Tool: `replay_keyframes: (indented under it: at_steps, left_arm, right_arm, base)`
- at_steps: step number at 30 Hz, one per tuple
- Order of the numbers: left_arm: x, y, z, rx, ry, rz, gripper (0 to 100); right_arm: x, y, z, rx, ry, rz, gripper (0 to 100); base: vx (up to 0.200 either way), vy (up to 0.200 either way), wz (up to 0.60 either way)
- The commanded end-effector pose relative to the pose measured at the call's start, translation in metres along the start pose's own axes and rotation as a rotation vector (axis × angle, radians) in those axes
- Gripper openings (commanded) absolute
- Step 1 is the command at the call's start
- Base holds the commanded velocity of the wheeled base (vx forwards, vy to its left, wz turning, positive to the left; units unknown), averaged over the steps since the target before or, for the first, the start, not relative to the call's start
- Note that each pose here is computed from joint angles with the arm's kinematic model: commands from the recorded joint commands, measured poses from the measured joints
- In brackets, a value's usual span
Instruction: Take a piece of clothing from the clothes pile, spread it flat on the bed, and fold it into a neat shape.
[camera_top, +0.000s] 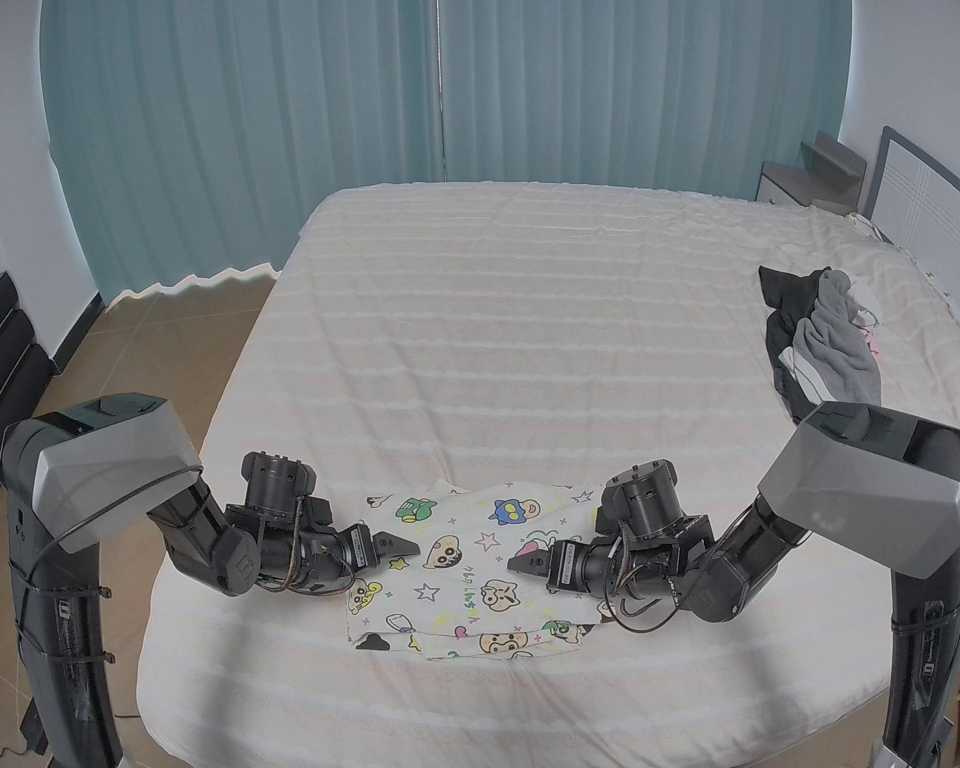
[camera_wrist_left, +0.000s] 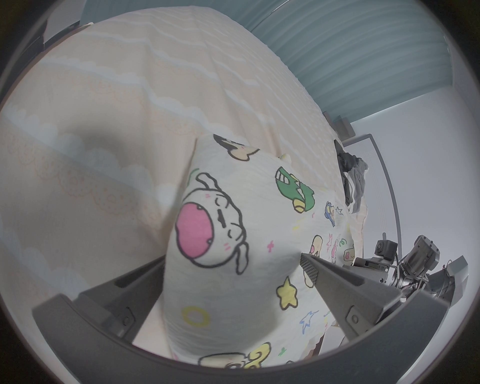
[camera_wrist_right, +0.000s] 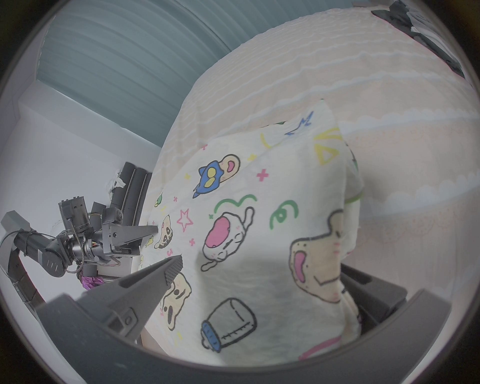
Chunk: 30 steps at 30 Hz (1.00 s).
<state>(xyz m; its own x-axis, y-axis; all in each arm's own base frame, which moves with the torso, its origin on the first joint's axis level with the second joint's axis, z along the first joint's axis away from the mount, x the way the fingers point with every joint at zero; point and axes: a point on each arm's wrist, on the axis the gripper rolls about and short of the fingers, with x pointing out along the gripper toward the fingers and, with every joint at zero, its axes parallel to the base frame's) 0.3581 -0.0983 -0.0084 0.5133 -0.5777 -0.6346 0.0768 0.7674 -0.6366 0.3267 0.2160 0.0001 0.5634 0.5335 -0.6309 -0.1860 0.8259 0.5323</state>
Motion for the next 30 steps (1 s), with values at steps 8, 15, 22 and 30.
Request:
replay_keyframes:
  at_steps: [8,15,22,30]
  left_arm:
    - [-0.004,-0.014,-0.012,0.019,0.032,-0.013,0]
    - [-0.014,-0.023,-0.013,0.001,0.022,-0.027,0]
    - [-0.022,-0.033,-0.017,0.009,0.019,-0.022,0]
    - [-0.033,-0.049,-0.017,-0.007,0.005,-0.024,0]
  right_arm:
    - [0.003,0.004,-0.005,-0.008,0.014,0.001,0]
    - [-0.005,0.007,0.001,-0.005,-0.009,0.005,0]
    - [-0.032,0.019,0.009,-0.017,-0.043,0.035,0]
    - [-0.056,0.025,0.016,-0.010,-0.040,0.027,0]
  base:
    - [0.000,0.000,0.00]
    - [0.000,0.000,0.00]
    - [0.000,0.000,0.00]
    - [0.000,0.000,0.00]
